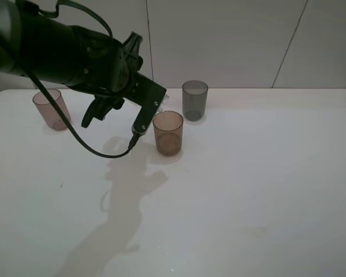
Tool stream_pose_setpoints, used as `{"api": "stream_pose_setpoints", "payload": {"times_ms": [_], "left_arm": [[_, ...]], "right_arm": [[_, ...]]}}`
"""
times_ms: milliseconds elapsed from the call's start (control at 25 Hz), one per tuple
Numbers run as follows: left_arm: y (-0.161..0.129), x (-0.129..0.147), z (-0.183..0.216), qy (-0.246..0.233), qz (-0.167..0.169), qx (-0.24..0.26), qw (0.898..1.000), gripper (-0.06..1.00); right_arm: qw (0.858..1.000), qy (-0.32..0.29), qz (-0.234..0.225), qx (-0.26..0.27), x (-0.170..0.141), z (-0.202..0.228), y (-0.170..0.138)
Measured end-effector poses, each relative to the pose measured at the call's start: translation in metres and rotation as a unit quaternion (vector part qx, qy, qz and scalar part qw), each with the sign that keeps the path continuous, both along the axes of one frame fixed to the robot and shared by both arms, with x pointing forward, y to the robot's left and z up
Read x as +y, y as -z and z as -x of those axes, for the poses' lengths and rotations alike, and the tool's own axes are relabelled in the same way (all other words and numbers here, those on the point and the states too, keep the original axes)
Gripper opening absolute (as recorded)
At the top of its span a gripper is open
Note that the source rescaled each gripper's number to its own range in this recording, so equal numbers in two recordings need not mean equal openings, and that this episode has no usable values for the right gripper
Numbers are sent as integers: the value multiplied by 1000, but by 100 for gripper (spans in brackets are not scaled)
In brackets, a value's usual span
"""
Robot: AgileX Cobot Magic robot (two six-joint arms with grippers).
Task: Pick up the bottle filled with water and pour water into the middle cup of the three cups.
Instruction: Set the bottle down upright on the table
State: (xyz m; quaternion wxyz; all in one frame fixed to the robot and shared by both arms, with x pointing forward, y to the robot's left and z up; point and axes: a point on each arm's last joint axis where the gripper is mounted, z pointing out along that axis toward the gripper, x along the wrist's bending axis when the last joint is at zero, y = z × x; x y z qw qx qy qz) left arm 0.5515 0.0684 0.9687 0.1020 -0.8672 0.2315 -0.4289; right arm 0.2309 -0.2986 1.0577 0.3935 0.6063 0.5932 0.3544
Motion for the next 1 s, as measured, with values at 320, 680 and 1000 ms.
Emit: {"api": "stream_pose_setpoints", "payload": {"times_ms": [320,680,1000], "left_arm": [[-2,-8,4,38,-29,-15,999,2],[-4,-11,4,72,-64,-34,995,2],[-6,-14,4,90,-74,-44,992,2]], "right_arm": [[1000,0,0,0,0,0,0],[1000,0,0,0,0,0,0],[1000,0,0,0,0,0,0]]}}
